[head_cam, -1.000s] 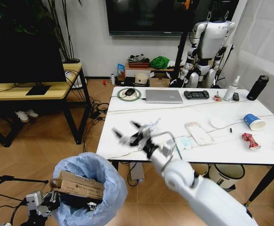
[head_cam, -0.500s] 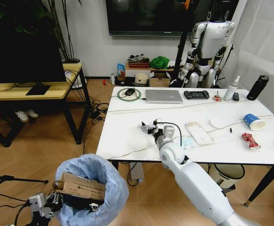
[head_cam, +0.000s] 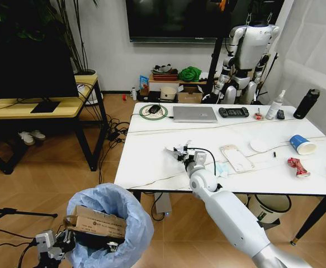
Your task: Pick up the trash bin and place the trash from the table into it.
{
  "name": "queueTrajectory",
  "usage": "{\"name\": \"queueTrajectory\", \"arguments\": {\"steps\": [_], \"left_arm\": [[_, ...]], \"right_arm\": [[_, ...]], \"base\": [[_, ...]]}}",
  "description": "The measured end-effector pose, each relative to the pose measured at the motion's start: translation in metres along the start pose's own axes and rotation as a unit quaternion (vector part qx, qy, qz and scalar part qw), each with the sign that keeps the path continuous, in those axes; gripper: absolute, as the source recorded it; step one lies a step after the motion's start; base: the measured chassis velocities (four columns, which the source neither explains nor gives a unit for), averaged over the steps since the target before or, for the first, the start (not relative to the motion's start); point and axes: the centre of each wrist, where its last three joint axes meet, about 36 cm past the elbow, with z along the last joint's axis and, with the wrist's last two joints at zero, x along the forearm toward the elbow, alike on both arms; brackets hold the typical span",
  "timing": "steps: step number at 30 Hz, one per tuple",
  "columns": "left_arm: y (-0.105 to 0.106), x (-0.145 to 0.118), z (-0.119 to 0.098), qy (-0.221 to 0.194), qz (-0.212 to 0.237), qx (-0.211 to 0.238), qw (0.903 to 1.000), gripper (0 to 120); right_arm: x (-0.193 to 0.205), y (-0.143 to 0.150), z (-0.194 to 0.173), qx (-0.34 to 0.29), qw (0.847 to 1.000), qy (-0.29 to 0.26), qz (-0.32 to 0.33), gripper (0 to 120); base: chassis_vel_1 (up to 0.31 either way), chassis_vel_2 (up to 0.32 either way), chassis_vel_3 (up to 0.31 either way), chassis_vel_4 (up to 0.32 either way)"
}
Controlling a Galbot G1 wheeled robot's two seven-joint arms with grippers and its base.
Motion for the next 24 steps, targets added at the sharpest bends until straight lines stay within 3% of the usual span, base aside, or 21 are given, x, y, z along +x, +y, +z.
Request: {"name": "queueTrajectory", "arguments": {"steps": [7,13,20,24], "left_arm": [[0.0,0.001,-0.002,-0.001,0.001,-0.002,1.0,0],[0.0,-0.001,-0.003,-0.003,0.004,-0.002,1.0,0],[-0.001,-0.002,-0.003,-0.003,0.006,-0.001,1.0,0],[0.0,-0.003,-0.002,-0.002,0.006,0.001,1.0,0]], "right_arm": [[0.0,0.002,0.001,0.0,1.0,0.001,-0.002,29],[0.002,0.001,0.01,0.008,1.0,0.006,-0.001,2],[0.008,-0.003,0.001,-0.007,1.0,-0.02,-0.018,0],[0.029,0.005,-0.019,-0.046,0.993,-0.067,-0.088,0]], "base": [[0.0,0.0,0.0,0.0],[0.0,0.0,0.0,0.0],[0.0,0.0,0.0,0.0],[0.0,0.0,0.0,0.0]]}}
